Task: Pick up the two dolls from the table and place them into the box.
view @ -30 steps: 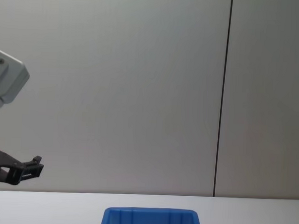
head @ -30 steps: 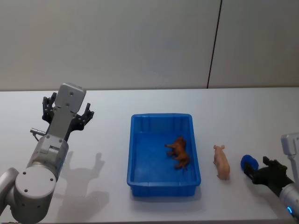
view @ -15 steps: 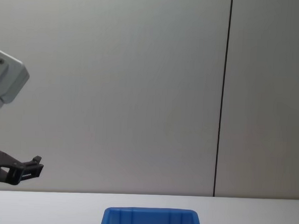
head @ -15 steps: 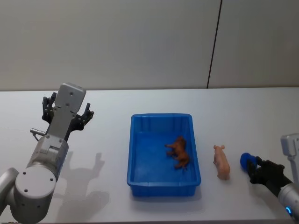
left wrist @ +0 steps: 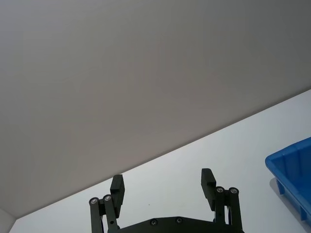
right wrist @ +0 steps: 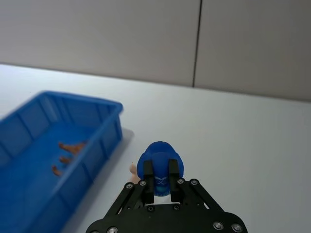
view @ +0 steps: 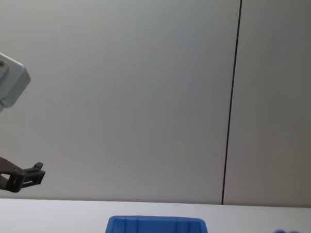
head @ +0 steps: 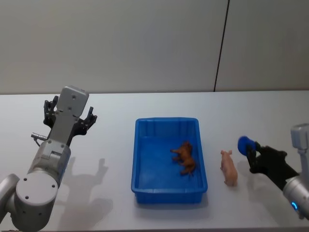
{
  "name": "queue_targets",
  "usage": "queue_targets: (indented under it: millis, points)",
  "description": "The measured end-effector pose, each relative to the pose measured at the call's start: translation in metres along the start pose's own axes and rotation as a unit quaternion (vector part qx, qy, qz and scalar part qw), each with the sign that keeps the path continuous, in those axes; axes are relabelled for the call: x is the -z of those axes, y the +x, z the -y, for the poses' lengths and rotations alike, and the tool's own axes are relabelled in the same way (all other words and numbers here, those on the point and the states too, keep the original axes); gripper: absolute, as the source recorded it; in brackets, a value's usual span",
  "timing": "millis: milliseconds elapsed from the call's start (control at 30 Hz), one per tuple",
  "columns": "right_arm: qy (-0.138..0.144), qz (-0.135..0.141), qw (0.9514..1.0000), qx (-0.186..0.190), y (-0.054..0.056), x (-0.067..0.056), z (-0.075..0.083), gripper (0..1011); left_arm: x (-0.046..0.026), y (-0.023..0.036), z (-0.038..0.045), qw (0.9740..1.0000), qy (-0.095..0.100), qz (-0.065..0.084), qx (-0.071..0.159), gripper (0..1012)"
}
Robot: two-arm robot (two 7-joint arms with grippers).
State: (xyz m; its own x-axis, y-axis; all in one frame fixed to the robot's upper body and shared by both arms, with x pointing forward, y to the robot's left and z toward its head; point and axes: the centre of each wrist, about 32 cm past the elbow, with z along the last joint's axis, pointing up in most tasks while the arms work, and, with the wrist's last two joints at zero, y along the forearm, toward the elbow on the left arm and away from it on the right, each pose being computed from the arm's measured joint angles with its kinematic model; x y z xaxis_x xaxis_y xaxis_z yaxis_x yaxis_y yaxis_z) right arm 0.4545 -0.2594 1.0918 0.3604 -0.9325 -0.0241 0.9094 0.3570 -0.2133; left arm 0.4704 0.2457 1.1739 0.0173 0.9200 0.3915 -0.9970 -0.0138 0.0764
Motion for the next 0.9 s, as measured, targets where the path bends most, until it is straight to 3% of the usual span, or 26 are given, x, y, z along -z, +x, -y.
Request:
queue_targets:
  millis: [367,633,700,900]
  points:
    - [0.061,0.007,0.9962,-0.062,-0.015,-0.028,-0.005,112,0.0,0.0,0.0,1.0,0.0,0.0,0.0,1001]
    - [0.084,0.021,0.9888,-0.121,-0.034,-0.041,-0.018,74,0.0,0.0,0.0,1.0,0.0,0.0,0.0,1001]
    - [0.085,0.025,0.9867,-0.137,-0.039,-0.042,-0.024,90,0.0,0.0,0.0,1.0,0.0,0.0,0.0,1001]
    - [0.078,0.04,0.983,-0.162,-0.05,-0.042,-0.038,281,0.0,0.0,0.0,1.0,0.0,0.0,0.0,1001]
